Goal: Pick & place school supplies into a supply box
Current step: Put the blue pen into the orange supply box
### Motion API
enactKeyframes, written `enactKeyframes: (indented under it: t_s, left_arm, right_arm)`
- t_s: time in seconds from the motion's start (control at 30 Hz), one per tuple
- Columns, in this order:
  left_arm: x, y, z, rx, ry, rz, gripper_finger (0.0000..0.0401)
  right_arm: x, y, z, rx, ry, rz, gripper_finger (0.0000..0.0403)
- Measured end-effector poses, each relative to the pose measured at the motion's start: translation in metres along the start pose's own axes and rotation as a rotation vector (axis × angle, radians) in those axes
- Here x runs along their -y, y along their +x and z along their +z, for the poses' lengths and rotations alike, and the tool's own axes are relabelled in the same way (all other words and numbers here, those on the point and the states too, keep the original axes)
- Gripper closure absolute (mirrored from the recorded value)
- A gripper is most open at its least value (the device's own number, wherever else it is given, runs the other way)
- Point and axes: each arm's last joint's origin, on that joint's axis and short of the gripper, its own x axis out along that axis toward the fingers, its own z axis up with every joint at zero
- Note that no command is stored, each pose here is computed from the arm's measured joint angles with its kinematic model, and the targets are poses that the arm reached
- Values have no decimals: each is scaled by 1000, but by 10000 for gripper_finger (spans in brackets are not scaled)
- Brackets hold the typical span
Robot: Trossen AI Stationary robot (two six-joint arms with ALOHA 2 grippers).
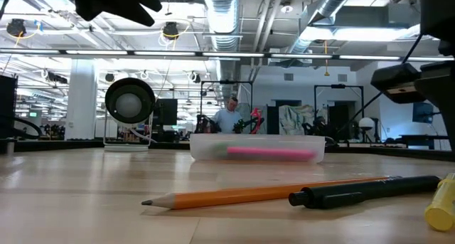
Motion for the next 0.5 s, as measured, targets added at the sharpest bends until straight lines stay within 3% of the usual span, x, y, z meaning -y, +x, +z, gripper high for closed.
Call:
enactKeyframes:
  t_s: [0.5]
  left_arm:
    - [0,-1,0,11,-6,6,248]
  right_arm:
    - [0,4,-7,-1,3,-9,305]
